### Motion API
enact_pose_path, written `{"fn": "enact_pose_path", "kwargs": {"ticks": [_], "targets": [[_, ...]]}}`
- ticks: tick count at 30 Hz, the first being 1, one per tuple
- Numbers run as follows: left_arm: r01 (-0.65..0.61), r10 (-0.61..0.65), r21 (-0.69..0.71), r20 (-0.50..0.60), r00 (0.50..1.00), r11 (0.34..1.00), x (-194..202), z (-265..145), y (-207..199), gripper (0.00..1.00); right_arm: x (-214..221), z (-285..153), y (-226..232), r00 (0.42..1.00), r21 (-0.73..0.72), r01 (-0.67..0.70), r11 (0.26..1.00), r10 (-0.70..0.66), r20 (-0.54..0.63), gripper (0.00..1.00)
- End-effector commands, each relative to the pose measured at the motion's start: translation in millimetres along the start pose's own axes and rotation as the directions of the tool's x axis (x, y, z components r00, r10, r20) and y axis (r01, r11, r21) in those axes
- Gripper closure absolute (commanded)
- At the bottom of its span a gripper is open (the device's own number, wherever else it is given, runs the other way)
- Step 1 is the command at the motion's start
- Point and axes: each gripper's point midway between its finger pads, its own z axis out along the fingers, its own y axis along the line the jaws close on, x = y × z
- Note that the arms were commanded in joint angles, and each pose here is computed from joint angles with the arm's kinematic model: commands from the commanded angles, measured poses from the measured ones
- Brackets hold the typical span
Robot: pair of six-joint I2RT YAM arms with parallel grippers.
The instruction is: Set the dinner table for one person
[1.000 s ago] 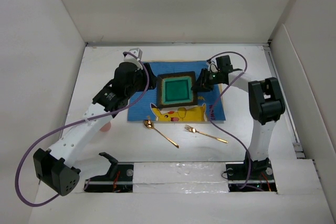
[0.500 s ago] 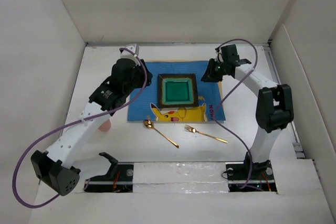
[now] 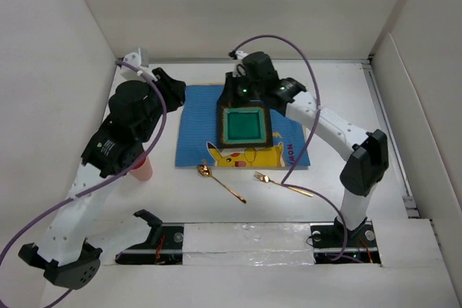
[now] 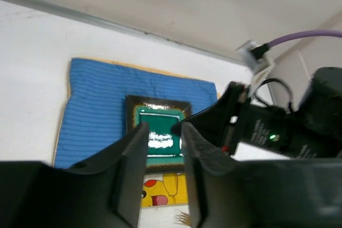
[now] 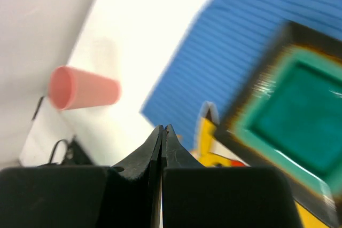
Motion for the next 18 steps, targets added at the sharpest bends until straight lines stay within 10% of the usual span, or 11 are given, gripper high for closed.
{"fn": "enact_pose_path", "kwargs": {"ticks": [1, 8, 15, 18], "targets": [[0.068, -0.066, -0.019, 0.096, 0.993, 0.997, -33.8, -29.5, 5.3, 0.70, -1.9, 24.4, 51.0, 0.998, -0.053, 0.065, 0.996, -0.064, 0.020, 1.00], [0.154, -0.155, 0.019, 0.187, 0.970, 0.988, -66.9, -73.7, 7.3, 0.58, 59.9, 84.9, 132.1, 0.988, -0.138, 0.121, 0.983, -0.133, -0.081, 0.96], [0.163, -0.173, 0.065, 0.212, 0.962, 0.985, -83.6, -102.4, 4.6, 0.53, 93.6, 121.1, 207.4, 0.977, -0.230, 0.170, 0.958, -0.194, -0.085, 0.41], [0.153, -0.163, 0.065, 0.183, 0.970, 0.986, -75.0, -103.2, 6.0, 0.53, 108.3, 135.9, 213.5, 0.978, -0.232, 0.161, 0.959, -0.186, -0.089, 0.36]]}}
